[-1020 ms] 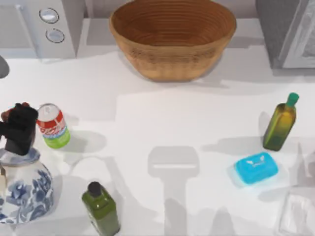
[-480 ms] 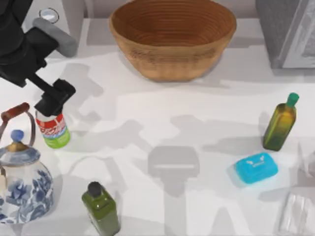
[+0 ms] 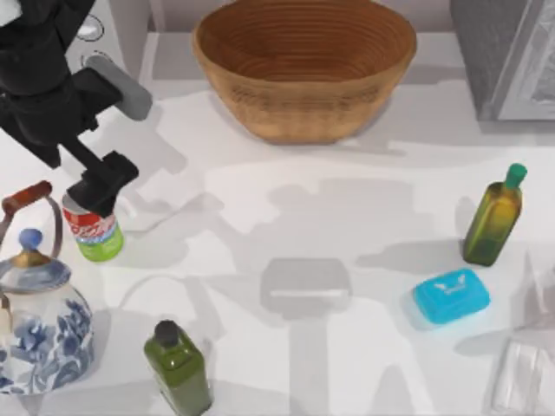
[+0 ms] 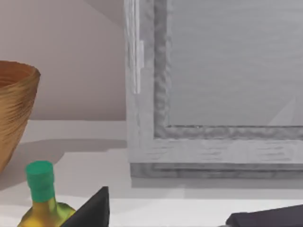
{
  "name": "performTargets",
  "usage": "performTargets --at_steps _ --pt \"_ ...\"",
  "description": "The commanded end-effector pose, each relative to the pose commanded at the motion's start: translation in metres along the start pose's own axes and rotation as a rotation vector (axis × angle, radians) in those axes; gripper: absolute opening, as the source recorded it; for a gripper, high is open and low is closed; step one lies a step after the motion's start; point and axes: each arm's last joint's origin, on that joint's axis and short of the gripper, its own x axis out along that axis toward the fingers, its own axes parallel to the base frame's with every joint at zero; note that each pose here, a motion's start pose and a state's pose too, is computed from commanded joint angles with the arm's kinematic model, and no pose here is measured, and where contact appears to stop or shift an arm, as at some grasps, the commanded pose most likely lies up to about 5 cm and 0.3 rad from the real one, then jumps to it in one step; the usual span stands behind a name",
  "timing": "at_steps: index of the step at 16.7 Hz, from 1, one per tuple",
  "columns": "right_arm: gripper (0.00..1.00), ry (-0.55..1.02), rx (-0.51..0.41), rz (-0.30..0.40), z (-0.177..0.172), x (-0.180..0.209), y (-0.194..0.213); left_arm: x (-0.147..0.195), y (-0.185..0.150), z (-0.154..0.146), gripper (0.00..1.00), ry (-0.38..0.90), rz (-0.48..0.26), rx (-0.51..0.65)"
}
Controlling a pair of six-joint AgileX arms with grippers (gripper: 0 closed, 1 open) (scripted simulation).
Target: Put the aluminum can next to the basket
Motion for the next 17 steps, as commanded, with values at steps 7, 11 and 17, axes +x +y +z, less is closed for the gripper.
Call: performTargets --at_steps 7,11,17 --pt "1.00 0.000 0.000 0.000 0.000 0.000 0.000 0.019 -0.003 0.001 1.00 0.001 -0.001 0.001" --pt "1.00 0.000 0.000 0.000 0.000 0.000 0.000 0.048 -0.002 0.003 1.00 -0.008 0.005 0.001" --pt "1.00 0.000 0.000 0.000 0.000 0.000 0.000 0.060 0.000 0.000 1.00 0.000 0.000 0.000"
